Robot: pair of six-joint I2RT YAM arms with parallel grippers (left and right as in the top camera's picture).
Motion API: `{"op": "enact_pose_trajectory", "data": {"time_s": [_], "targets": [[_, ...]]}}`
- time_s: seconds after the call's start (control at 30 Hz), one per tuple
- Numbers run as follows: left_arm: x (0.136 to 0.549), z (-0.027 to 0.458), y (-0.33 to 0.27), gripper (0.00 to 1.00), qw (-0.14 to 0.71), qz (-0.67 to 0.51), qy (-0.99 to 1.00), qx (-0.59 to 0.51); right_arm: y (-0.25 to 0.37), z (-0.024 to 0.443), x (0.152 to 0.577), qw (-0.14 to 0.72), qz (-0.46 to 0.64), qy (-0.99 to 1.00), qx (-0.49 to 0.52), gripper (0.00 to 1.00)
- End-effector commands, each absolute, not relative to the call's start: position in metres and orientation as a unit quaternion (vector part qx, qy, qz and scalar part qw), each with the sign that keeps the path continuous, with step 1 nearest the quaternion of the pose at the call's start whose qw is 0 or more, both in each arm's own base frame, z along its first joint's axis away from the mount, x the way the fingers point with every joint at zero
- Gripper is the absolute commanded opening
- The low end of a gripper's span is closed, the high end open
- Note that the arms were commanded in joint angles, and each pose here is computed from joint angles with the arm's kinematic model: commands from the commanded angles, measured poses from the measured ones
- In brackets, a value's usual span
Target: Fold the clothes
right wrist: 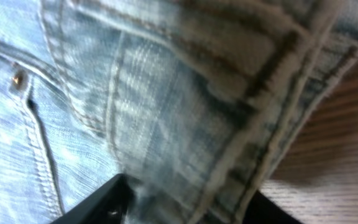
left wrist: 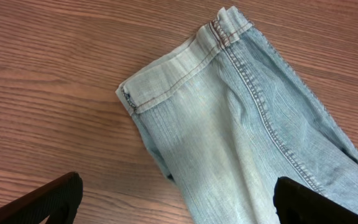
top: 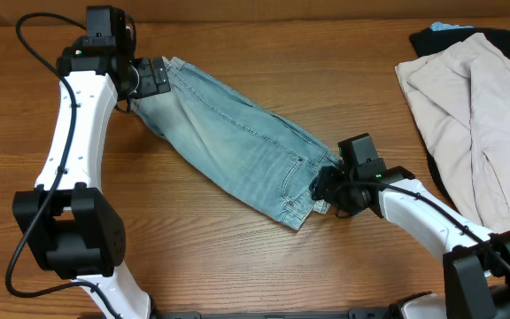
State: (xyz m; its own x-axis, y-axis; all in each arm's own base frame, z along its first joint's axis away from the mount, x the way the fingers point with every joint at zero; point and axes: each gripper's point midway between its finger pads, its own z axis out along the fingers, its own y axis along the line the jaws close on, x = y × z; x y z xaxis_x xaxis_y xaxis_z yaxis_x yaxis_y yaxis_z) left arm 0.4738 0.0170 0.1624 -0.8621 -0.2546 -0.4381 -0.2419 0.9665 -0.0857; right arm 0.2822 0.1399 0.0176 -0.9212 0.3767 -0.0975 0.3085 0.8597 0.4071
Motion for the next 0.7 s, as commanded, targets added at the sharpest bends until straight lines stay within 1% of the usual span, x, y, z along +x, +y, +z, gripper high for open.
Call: {"op": "enact_pose_trajectory", "data": {"time_s": [0.0,0.03,0.07,0.13,0.17,0.33,0.57,0.6,0.63,0.67], "targets": [[0.475,0.177,0.018,1.00,0.244,-0.017,0.962,-0.120,0.143,0.016,0.284,0.092,0.200,0.960,0.175,0.32],[0.474,0.176,0.018,1.00,0.241,-0.017,0.963,-0.120,0.143,0.016,0.286,0.094,0.202,0.959,0.174,0.24],[0.473,0.175,0.018,1.00,0.238,-0.016,0.964,-0.120,0.142,0.016,0.286,0.094,0.201,0.959,0.175,0.18],[0.469,0.174,0.018,1.00,0.230,-0.015,0.966,-0.121,0.137,0.015,0.285,0.090,0.198,0.959,0.184,0.07],[0.467,0.173,0.017,1.00,0.226,-0.015,0.967,-0.121,0.132,0.014,0.285,0.087,0.194,0.958,0.192,0.04],[0.458,0.168,0.017,1.00,0.205,-0.014,0.971,-0.121,0.095,0.019,0.286,0.077,0.194,0.956,0.207,0.04],[0.441,0.161,0.015,1.00,0.168,-0.014,0.978,-0.121,0.032,0.047,0.297,0.095,0.199,0.957,0.189,0.04],[0.438,0.161,0.014,1.00,0.163,-0.016,0.979,-0.121,0.027,0.050,0.297,0.095,0.198,0.957,0.188,0.08],[0.436,0.160,0.013,1.00,0.158,-0.017,0.980,-0.120,0.023,0.053,0.297,0.094,0.200,0.957,0.189,0.18],[0.434,0.159,0.012,1.00,0.154,-0.020,0.981,-0.120,0.021,0.055,0.296,0.092,0.201,0.957,0.188,0.35]]}}
